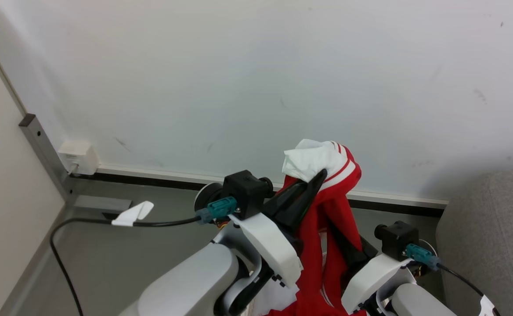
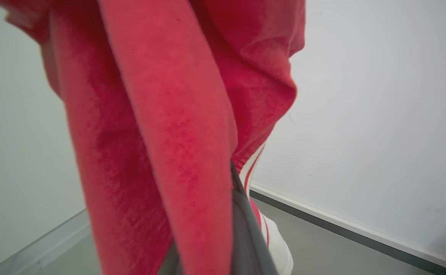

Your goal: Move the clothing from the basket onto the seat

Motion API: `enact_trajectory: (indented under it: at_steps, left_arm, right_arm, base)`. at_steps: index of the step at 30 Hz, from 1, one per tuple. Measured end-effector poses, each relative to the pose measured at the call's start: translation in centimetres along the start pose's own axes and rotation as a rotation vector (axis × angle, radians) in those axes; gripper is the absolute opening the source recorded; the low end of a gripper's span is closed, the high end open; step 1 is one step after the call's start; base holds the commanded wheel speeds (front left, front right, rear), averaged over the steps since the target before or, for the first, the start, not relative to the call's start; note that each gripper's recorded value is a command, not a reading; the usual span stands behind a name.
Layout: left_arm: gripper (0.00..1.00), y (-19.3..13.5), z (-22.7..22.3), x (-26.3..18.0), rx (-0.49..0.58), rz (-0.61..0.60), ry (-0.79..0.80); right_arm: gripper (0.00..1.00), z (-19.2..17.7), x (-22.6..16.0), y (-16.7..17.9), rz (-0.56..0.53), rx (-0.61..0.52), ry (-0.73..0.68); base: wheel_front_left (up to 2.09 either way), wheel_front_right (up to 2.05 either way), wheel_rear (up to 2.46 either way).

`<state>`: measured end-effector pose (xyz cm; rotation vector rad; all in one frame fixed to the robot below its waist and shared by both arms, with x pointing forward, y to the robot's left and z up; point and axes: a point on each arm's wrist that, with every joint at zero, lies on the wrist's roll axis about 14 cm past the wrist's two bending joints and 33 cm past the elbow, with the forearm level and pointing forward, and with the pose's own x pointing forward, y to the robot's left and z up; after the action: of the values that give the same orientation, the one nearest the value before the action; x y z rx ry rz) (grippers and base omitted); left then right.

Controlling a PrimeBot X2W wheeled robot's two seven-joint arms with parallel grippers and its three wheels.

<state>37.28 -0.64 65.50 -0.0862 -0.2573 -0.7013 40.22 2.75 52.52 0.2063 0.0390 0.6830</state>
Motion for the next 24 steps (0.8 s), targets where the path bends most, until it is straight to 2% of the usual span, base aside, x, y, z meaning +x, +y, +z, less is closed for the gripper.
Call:
enact_trajectory:
  at_steps: [4, 10, 11, 12, 13, 15, 20, 24]
  left_arm:
    - [0.00, 0.2, -0.1, 0.1, 0.002, 0.004, 0.002]
    - [0.00, 0.0, -1.1, 0.1, -0.018, 0.003, 0.019]
    - [0.13, 0.0, -1.3, 0.1, -0.022, 0.001, 0.022]
    - [0.33, -0.1, -1.6, 0.1, -0.027, 0.001, 0.027]
    - [0.33, -0.2, -1.8, 0.1, -0.031, -0.001, 0.030]
    - [1.00, -0.5, -2.0, 0.3, -0.060, -0.008, 0.026]
    - [1.00, -2.0, -2.0, 1.0, -0.093, -0.061, 0.006]
    - [1.00, -3.2, -2.8, 1.5, -0.114, -0.104, 0.011]
  right_arm:
    - [0.00, 0.6, -0.2, -0.6, -0.019, 0.020, -0.021]
    - [0.00, 3.6, -1.2, -3.3, -0.105, 0.095, -0.135]
    - [0.00, 3.8, -1.5, -3.7, -0.119, 0.106, -0.148]
    - [0.00, 4.1, -1.9, -4.1, -0.134, 0.119, -0.164]
    - [0.00, 4.5, -2.2, -4.5, -0.145, 0.128, -0.181]
    - [0.00, 5.4, -2.9, -5.3, -0.171, 0.153, -0.218]
    - [0.00, 7.9, -5.1, -8.1, -0.248, 0.212, -0.324]
    - [0.00, 10.4, -7.8, -11.0, -0.321, 0.182, -0.404]
  base:
    - [0.00, 0.00, 0.00]
    - [0.00, 0.00, 0.00]
    - [0.00, 0.00, 0.00]
    - [0.00, 0.00, 0.00]
    - [0.00, 0.00, 0.00]
    - [0.00, 0.00, 0.00]
    - [0.00, 0.00, 0.00]
    - [0.00, 0.00, 0.00]
